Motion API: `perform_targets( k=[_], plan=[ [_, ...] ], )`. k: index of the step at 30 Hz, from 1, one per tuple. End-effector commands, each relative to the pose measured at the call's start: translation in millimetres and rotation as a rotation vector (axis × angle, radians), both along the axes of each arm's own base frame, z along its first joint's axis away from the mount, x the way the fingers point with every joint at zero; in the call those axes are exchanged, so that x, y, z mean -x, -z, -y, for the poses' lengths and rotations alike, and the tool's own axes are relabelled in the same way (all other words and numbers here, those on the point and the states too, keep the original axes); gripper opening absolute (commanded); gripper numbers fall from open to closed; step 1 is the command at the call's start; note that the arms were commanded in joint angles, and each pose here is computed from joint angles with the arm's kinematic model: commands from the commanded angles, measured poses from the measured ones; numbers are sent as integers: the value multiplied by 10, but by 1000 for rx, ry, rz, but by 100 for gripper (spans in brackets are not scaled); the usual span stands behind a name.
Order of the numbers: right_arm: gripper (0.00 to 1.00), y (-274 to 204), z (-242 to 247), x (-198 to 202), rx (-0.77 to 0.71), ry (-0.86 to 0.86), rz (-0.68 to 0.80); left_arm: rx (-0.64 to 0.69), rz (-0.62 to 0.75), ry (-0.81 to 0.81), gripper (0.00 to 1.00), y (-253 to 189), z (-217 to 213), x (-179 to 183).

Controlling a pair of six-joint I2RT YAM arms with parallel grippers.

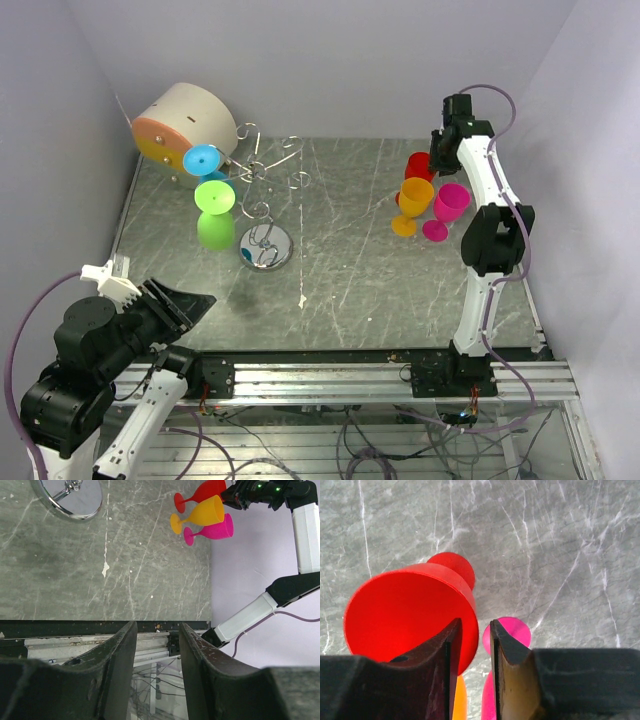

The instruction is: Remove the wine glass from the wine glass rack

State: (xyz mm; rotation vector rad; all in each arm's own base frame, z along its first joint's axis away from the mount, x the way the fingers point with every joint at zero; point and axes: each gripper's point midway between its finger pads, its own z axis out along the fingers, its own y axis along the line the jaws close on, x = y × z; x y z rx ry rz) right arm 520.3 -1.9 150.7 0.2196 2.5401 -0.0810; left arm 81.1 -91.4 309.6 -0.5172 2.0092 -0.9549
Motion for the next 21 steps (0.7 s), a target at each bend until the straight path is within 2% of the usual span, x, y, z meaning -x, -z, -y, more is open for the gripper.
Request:
perform_targets(
  k=[1,6,11,17,21],
  plan=[
    [30,-283,4,-64,-5,10,68,-18,20,-7,52,-51,-20,-40],
    [34,-879,-64,-19,-40,-5,191,-24,17,-22,56,-44,-48,-38],
    [35,-1595,-222,275,-117,-51,343,-18,18,-78,57,-79,-120,-68],
    [34,-2469,-665,1029,-313,-206,583,9,89,-160,56,-404,-162,-358],
    [33,-2630,-819,1502,-358,-289,615,-24,72,-67,56,-539,99,-775]
  ],
)
